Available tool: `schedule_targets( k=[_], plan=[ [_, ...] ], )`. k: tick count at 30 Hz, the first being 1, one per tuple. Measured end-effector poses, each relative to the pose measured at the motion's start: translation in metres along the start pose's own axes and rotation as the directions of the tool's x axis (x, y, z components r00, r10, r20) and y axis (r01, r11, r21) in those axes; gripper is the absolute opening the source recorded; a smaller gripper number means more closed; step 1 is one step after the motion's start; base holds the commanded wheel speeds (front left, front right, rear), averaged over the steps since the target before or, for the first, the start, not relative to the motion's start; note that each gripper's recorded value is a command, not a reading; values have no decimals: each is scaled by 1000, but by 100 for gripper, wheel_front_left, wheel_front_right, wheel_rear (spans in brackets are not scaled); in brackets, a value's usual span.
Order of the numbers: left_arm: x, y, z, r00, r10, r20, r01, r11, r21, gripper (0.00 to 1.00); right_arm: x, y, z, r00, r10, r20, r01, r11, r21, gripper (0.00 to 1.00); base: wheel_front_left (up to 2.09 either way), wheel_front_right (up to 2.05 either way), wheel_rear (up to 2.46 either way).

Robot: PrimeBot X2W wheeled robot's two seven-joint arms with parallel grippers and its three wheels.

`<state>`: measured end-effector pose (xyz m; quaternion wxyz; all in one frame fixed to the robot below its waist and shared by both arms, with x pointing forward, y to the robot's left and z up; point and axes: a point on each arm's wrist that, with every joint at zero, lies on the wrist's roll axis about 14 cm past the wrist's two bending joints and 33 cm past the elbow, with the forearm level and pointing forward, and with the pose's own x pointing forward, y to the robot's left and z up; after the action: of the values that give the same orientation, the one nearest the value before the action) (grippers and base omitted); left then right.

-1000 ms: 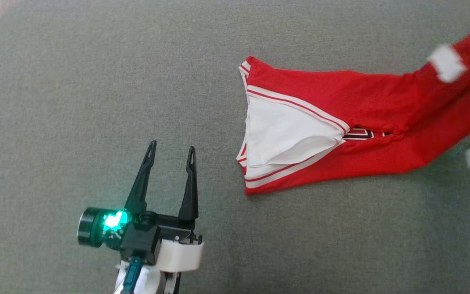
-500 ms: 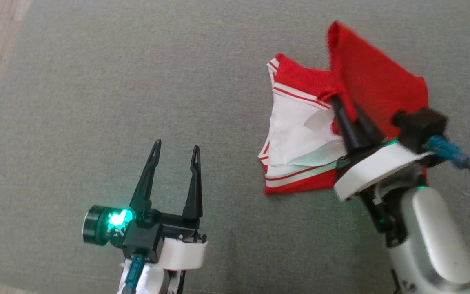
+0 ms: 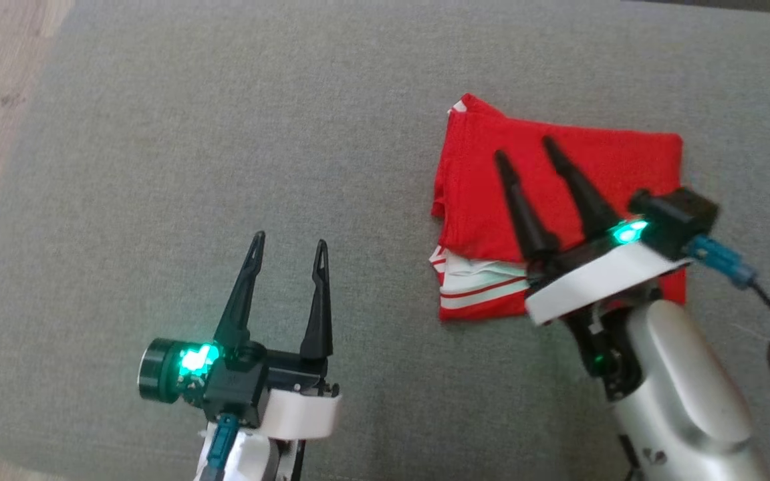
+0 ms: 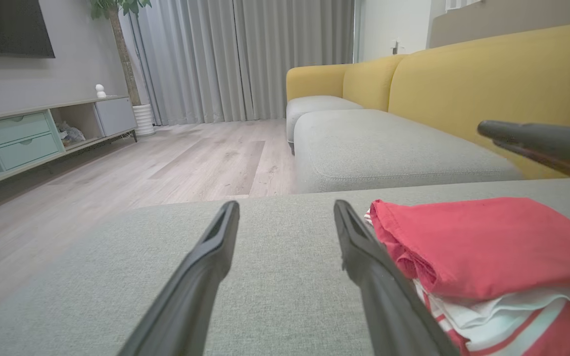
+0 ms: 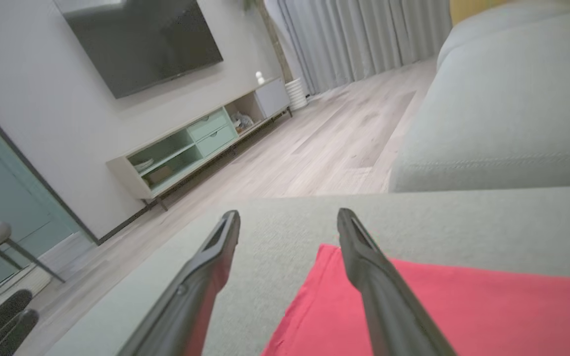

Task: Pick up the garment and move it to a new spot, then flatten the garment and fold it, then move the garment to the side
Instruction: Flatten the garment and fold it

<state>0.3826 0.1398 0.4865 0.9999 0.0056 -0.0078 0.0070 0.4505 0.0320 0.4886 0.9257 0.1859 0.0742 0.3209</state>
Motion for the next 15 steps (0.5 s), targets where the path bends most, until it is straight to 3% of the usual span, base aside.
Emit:
schedule_targets(
  k=[8,15],
  plan=[
    [-8,-1,9,1000,-9,26,9,1000,-12,100,-33,-43,48,973,-151,177,171,980,-106,100,0,0,0],
    [-28,-2,13,999,-15,33,16,999,-29,100,-104,-83,54,924,-291,247,339,923,-184,100,0,0,0]
  ],
)
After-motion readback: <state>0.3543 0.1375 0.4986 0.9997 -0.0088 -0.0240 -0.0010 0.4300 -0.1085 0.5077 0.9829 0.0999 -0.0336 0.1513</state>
